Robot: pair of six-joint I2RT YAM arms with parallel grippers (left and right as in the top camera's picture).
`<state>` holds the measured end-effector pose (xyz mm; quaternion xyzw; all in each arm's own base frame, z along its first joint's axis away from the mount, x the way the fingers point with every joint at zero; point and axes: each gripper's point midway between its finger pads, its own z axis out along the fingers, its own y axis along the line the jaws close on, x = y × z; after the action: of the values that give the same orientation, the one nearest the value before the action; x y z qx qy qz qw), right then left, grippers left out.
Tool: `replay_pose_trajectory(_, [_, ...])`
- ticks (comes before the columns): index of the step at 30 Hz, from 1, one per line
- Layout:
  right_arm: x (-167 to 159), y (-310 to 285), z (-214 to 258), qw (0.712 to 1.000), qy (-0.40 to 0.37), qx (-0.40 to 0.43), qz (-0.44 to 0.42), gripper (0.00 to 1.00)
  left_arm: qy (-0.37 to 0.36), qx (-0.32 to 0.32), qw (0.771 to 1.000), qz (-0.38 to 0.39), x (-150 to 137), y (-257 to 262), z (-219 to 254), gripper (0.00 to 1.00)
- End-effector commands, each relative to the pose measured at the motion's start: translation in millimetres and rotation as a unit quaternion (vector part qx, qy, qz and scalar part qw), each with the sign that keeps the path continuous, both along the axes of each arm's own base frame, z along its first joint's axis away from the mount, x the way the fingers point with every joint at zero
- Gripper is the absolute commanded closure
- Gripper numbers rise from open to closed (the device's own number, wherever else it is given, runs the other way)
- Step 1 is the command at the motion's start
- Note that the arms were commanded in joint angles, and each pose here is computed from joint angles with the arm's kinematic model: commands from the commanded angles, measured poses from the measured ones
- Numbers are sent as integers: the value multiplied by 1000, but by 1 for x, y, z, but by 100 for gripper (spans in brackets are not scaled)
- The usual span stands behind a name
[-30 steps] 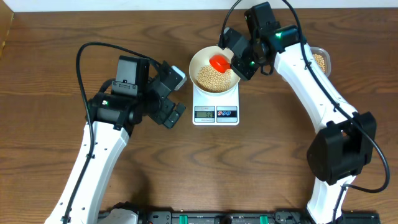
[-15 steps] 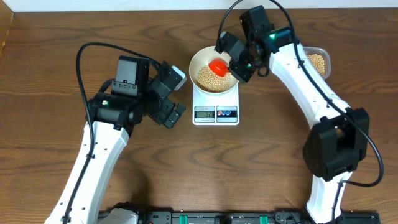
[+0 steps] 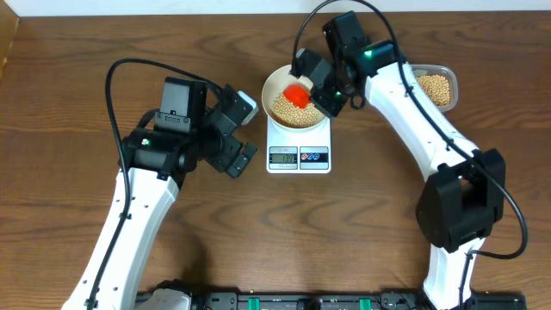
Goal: Scoop item into bowl and weigh 50g on scale
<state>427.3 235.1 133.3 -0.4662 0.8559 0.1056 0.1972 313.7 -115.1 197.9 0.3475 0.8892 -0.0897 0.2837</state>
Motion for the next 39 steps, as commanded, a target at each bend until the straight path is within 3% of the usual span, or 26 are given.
replay_pose_trajectory(1, [-8, 8, -6, 1000, 8, -7, 15, 99, 3, 0, 1000, 6, 1, 1, -1, 2])
replay_pose_trajectory(20, [-25, 16, -5, 998, 51, 25, 20, 99, 3, 0, 1000, 6, 1, 1, -1, 2])
replay_pose_trajectory(39, [-14, 0, 24, 971, 130, 196, -32, 99, 3, 0, 1000, 6, 1, 1, -1, 2])
